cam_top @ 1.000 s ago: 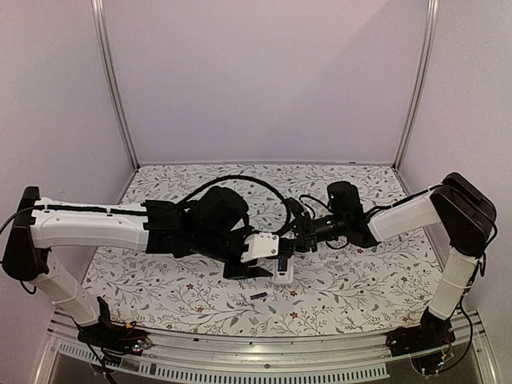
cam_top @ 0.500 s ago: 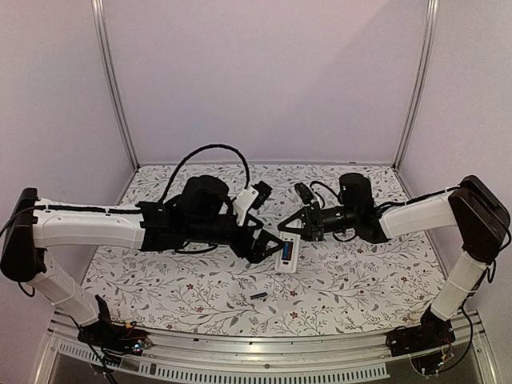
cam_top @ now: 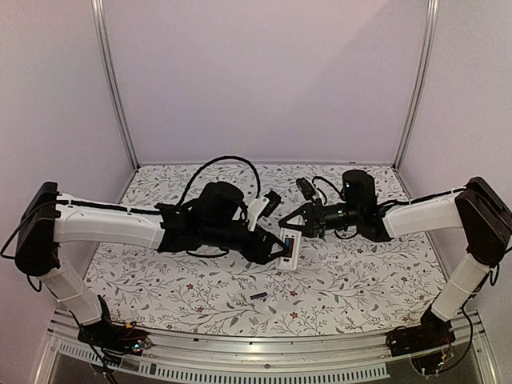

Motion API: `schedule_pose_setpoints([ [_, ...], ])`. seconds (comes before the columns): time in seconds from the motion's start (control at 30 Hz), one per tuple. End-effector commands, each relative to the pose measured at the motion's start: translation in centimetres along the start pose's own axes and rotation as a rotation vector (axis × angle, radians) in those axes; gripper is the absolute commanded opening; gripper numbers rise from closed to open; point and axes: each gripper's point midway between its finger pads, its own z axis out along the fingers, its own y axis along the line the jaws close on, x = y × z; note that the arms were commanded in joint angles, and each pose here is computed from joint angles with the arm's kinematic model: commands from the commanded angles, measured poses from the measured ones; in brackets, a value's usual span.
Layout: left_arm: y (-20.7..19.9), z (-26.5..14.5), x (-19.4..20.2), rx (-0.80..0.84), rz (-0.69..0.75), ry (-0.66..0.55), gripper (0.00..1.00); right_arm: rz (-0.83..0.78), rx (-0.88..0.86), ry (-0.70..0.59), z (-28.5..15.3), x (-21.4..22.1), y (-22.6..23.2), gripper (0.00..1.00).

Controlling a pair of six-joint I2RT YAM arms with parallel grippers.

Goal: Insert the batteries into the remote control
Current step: Press the battery in the battery compartment.

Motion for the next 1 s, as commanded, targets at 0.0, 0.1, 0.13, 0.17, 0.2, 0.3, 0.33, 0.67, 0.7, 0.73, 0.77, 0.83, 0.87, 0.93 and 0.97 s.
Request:
schedule_pose_setpoints([
  [0.0,1.0,0.5,-1.2,-0.041,-0.009,-0.016,0.57,-0.040,-0.025,-0.017,-0.4,-0.8,1.7,0.00],
  [0.1,1.9,0.9,-0.1,-0.080,-0.006,0.037,0.50,-0.037,-0.029,-0.014,-0.4,-0.7,1.8,0.00],
  [0.13,2.2,1.0,0.1,-0.091,-0.002,0.046,0.48,-0.038,-0.030,-0.015,-0.4,-0.7,1.8,0.00],
  [0.17,2.4,1.0,0.2,-0.102,0.002,0.051,0.45,-0.039,-0.031,-0.015,-0.4,-0.7,1.9,0.00],
  [0.2,2.7,1.1,0.4,-0.117,0.004,0.058,0.43,-0.038,-0.032,-0.016,-0.4,-0.8,2.0,0.00],
  [0.3,3.1,1.2,1.1,-0.139,0.035,0.094,0.38,-0.036,-0.033,-0.023,-0.6,-1.0,2.1,0.00],
  [0.33,3.0,1.3,1.4,-0.146,0.050,0.108,0.38,-0.035,-0.035,-0.026,-0.7,-1.1,2.2,0.00],
  [0.67,3.2,-0.8,-0.4,-0.240,0.182,0.115,0.58,0.024,0.019,-0.064,-1.6,-1.5,-0.5,0.00],
  [0.7,3.0,-1.4,-0.9,-0.240,0.198,0.106,0.61,0.042,0.038,-0.068,-1.8,-1.4,-1.6,0.00],
  [0.73,2.8,-2.0,-1.3,-0.239,0.213,0.099,0.63,0.058,0.056,-0.077,-2.2,-1.4,-2.4,0.00],
  [0.77,2.6,-2.6,-1.5,-0.238,0.227,0.096,0.66,0.070,0.072,-0.085,-2.6,-1.4,-3.3,0.00],
  [0.83,2.5,-3.5,-1.4,-0.242,0.250,0.114,0.69,0.093,0.101,-0.098,-3.3,-1.3,-4.7,0.00],
  [0.87,2.5,-4.0,-1.0,-0.246,0.257,0.131,0.69,0.103,0.115,-0.105,-3.7,-1.2,-5.3,0.00],
  [0.93,2.8,-4.4,0.5,-0.244,0.269,0.188,0.69,0.111,0.141,-0.116,-4.4,-1.1,-6.2,0.00],
  [0.97,3.0,-4.5,1.5,-0.242,0.272,0.223,0.69,0.114,0.149,-0.118,-4.6,-1.0,-6.5,0.00],
])
